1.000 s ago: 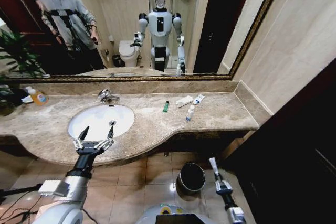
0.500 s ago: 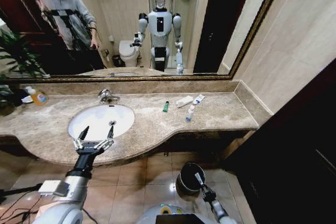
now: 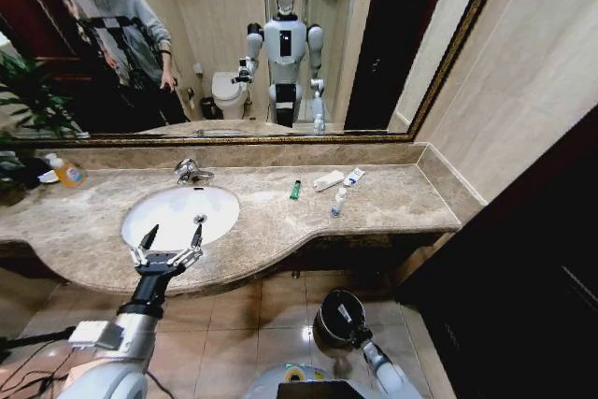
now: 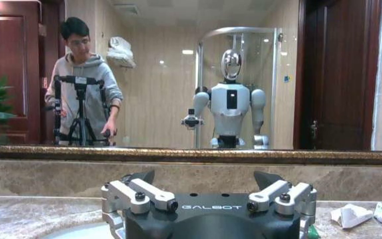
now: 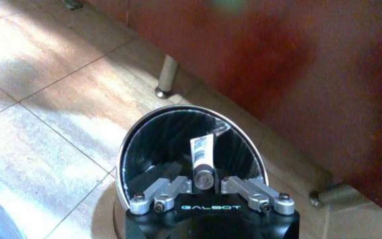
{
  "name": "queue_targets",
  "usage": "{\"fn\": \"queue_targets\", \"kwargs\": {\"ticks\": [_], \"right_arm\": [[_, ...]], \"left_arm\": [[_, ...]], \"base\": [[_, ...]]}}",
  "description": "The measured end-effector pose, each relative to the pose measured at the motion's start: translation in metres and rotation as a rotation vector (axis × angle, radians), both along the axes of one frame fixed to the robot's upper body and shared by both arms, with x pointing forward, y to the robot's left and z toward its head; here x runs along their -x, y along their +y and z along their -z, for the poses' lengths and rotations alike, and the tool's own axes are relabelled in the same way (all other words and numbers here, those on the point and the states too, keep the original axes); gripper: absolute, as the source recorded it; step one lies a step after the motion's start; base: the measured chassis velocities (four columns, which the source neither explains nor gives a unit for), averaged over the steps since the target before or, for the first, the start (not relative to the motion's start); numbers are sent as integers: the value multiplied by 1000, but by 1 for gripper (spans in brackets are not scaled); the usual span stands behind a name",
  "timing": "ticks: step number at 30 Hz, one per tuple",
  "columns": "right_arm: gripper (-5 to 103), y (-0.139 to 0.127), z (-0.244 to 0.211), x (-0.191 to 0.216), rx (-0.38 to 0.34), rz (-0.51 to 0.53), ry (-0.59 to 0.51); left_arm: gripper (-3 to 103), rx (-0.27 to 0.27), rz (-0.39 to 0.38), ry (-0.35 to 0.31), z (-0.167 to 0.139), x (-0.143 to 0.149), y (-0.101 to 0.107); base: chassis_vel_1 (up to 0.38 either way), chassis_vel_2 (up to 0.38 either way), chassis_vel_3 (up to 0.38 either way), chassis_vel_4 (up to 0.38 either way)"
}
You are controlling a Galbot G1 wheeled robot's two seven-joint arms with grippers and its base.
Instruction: Pick up the trash from the sink and place it in the trash bin.
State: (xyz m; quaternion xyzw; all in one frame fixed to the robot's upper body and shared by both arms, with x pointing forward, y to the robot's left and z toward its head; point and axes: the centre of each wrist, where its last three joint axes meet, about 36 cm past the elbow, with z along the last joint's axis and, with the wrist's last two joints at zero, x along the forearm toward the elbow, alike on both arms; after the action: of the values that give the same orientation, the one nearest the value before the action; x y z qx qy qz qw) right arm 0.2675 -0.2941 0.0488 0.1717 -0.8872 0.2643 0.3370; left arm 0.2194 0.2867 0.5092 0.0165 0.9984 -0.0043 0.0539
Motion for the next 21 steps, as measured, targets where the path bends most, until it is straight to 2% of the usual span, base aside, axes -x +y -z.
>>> {"fn": "queue_targets", "kwargs": {"ticks": [16, 17, 19, 20, 21], "right_arm": [[19, 2, 9, -12, 35, -10, 51], [30, 2, 10, -11, 35, -10, 55], [30, 2, 10, -10, 35, -10, 56], [40, 3, 10, -10, 35, -10, 57], [40, 4, 10, -9, 34, -10, 56]], "left_arm": [[100, 0, 0, 0, 0, 0, 0], [100, 0, 0, 0, 0, 0, 0], [100, 0, 0, 0, 0, 0, 0], [100, 0, 0, 0, 0, 0, 0], [100, 0, 0, 0, 0, 0, 0]], "base": [[0, 0, 0, 0], [0, 0, 0, 0], [0, 0, 0, 0], [0, 0, 0, 0], [0, 0, 0, 0]]}}
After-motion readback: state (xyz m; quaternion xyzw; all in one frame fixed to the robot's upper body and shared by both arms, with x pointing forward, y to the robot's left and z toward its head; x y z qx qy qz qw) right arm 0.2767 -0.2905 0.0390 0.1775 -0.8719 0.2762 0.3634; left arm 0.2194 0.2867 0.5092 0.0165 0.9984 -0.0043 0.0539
